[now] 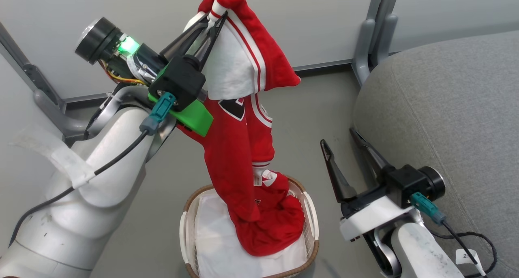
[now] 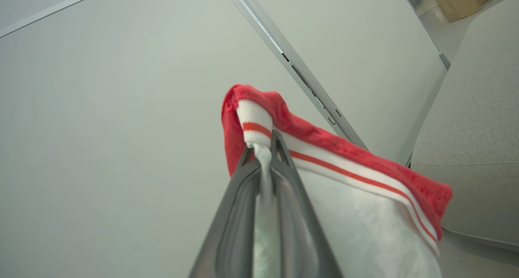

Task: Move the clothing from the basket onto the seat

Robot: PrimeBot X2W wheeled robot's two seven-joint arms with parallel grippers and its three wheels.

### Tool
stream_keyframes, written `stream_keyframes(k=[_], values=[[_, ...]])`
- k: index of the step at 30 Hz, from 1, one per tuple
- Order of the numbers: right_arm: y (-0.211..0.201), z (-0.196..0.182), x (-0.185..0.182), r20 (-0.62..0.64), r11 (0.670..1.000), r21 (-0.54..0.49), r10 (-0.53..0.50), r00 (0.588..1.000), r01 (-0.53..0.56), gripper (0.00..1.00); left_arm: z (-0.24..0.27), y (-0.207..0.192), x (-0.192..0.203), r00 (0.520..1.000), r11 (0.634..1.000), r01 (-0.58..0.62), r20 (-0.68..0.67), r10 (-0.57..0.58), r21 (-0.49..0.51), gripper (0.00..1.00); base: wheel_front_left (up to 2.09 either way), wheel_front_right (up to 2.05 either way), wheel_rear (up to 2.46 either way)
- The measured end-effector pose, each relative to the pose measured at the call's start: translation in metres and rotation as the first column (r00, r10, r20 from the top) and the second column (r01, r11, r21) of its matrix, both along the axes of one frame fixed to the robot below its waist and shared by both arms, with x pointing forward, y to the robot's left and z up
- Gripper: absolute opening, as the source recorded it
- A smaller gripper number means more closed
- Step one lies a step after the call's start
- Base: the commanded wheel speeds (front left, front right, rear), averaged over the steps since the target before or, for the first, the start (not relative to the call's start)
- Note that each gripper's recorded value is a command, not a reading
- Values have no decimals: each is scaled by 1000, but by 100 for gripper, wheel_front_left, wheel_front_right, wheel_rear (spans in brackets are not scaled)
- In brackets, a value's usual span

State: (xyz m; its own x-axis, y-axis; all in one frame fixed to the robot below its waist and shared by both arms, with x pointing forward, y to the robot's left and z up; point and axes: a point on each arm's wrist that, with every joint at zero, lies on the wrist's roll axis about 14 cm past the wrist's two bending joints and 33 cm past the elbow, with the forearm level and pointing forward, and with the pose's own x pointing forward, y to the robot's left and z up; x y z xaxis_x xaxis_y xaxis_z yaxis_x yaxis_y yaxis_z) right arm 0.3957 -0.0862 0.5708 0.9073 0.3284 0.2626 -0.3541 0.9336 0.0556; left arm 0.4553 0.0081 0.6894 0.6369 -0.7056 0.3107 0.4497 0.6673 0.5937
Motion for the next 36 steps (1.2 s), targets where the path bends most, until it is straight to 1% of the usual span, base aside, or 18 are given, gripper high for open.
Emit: stream_keyframes(k=[6,11,17,24,30,36], values=[[24,4,0,8,997,-22,73,997,-73,100,19,-14,-11,998,999,41,44,-41,-6,0,0,0,0],[33,0,3,-7,994,-41,99,995,-99,100,33,-17,-20,995,998,57,79,-56,-8,0,0,0,0],[36,29,8,68,994,-17,108,992,-107,100,38,-20,-27,993,997,72,90,-71,-10,0,0,0,0],[44,63,14,159,991,-32,132,978,-129,100,38,-29,-35,990,994,107,95,-105,-10,0,0,0,0],[57,79,19,198,984,-66,173,965,-163,100,32,-32,-41,989,992,128,81,-126,-15,0,0,0,0],[65,93,20,226,980,-46,199,953,-194,100,25,-32,-43,990,991,133,59,-132,-23,0,0,0,0]])
